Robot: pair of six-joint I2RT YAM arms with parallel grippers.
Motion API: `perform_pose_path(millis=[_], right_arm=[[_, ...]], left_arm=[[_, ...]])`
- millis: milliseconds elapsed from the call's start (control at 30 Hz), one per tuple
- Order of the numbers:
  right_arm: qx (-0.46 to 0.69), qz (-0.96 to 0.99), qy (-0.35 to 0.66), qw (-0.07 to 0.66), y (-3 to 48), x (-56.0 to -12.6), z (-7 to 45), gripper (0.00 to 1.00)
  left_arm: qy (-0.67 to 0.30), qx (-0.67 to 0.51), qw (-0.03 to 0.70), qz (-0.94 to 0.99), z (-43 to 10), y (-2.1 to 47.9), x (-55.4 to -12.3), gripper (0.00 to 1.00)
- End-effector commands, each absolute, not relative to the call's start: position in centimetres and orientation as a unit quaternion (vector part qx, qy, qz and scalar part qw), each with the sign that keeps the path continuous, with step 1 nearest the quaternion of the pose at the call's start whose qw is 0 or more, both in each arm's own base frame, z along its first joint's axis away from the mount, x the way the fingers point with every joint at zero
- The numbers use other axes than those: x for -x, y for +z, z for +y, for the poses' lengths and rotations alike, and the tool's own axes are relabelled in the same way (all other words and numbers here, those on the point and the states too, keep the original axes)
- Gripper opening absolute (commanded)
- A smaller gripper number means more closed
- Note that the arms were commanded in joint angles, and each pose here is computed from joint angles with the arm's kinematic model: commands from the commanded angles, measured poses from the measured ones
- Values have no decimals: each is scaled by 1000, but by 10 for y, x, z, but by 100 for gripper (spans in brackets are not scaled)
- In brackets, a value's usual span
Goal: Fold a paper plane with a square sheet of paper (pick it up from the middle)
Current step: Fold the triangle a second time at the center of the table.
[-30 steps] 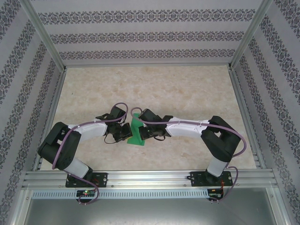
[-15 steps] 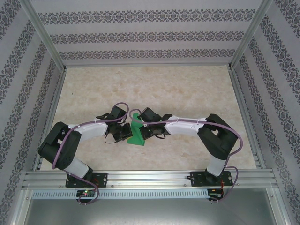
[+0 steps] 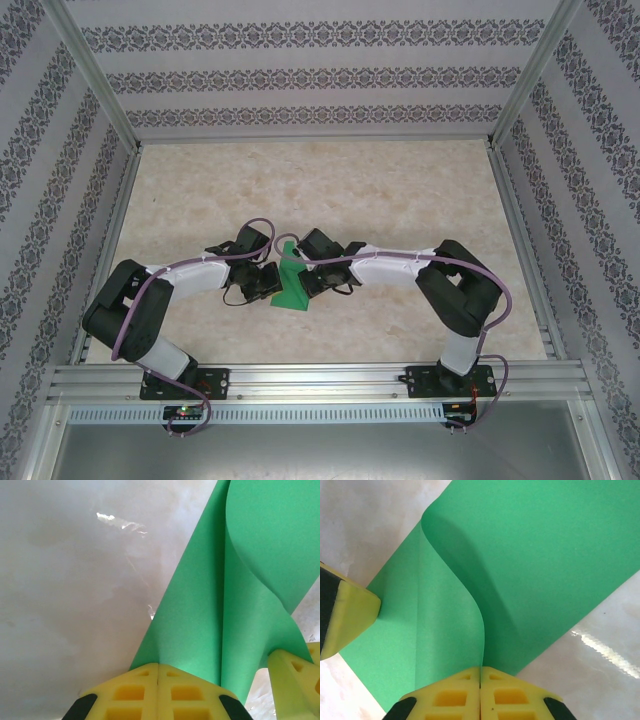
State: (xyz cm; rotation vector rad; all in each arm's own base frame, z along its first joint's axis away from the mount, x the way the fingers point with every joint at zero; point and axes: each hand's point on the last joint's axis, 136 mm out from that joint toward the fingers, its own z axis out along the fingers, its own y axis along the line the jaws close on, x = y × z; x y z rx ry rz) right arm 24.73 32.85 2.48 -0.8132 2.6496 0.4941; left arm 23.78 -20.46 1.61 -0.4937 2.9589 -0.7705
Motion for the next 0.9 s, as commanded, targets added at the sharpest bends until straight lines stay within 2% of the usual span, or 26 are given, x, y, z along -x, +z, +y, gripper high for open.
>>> perform_pose_path(millis=[0,867], right_arm=[[295,920,189,178,33,-257,338,7],[286,928,176,162,19,-260,332,9]], left_arm=[[-215,152,15,965,-197,8,-233,3],[-213,152,13,965,-197,7,-231,3]])
